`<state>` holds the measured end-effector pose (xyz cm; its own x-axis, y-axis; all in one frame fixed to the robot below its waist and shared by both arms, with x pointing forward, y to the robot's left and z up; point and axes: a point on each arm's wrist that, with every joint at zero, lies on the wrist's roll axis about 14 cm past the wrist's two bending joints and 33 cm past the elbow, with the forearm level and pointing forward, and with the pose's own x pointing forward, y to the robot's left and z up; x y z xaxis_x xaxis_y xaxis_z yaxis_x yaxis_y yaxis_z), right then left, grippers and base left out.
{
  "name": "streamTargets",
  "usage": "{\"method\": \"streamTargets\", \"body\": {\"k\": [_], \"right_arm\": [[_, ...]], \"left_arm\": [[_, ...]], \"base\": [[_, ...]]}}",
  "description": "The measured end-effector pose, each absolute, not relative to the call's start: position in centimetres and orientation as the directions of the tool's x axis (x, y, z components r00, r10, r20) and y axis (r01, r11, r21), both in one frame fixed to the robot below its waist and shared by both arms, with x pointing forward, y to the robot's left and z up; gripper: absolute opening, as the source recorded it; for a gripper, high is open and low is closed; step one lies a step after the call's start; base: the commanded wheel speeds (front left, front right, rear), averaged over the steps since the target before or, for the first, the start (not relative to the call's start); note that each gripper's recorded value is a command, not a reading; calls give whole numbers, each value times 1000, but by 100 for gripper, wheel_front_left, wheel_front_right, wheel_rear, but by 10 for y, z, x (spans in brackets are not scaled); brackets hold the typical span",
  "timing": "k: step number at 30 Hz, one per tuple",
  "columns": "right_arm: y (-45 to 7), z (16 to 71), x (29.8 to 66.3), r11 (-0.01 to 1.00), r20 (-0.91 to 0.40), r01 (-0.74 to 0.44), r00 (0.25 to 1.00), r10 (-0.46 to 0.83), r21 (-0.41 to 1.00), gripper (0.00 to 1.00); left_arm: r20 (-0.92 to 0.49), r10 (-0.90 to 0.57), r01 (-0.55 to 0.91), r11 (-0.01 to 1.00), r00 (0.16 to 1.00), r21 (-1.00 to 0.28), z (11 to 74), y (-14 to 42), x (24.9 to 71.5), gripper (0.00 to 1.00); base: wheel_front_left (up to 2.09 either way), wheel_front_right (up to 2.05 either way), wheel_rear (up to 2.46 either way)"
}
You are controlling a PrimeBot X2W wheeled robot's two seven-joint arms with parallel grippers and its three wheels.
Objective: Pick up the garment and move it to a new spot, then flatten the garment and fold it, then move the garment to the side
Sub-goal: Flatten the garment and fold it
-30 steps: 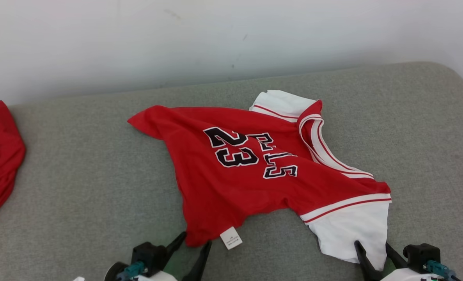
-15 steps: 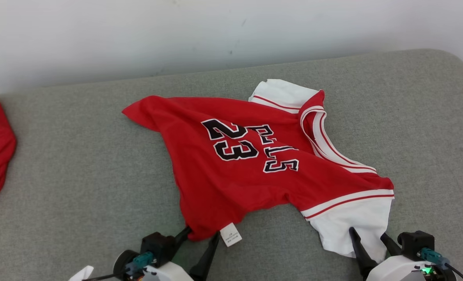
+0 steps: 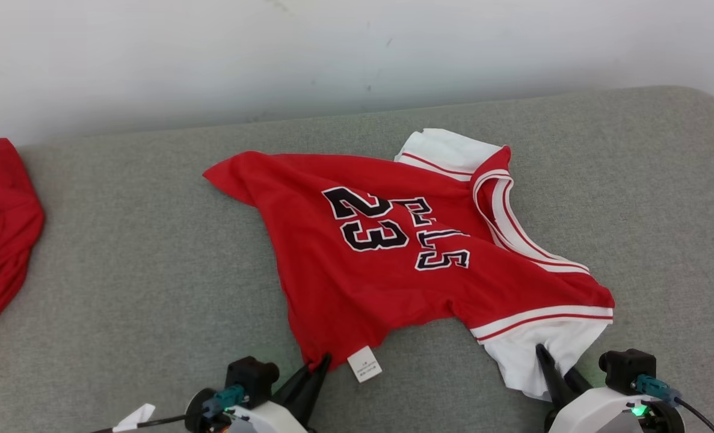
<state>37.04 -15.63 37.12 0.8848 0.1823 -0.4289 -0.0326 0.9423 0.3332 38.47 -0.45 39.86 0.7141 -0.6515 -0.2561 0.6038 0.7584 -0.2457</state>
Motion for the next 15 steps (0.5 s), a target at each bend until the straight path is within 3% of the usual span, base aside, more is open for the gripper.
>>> {"method": "streamTargets", "body": {"k": [6,15], "right_arm": [[-149,398,373,908,-331,-48,922,200,416,0],[-188,522,387,794,31,-149,986,162,589,0]], "left_arm": [[-226,-603,527,788,765,-317,410,11,385,0],[-19,-555,488,747,832,-451,489,42,393,0]], "base": [[0,0,0],[0,0,0]]}}
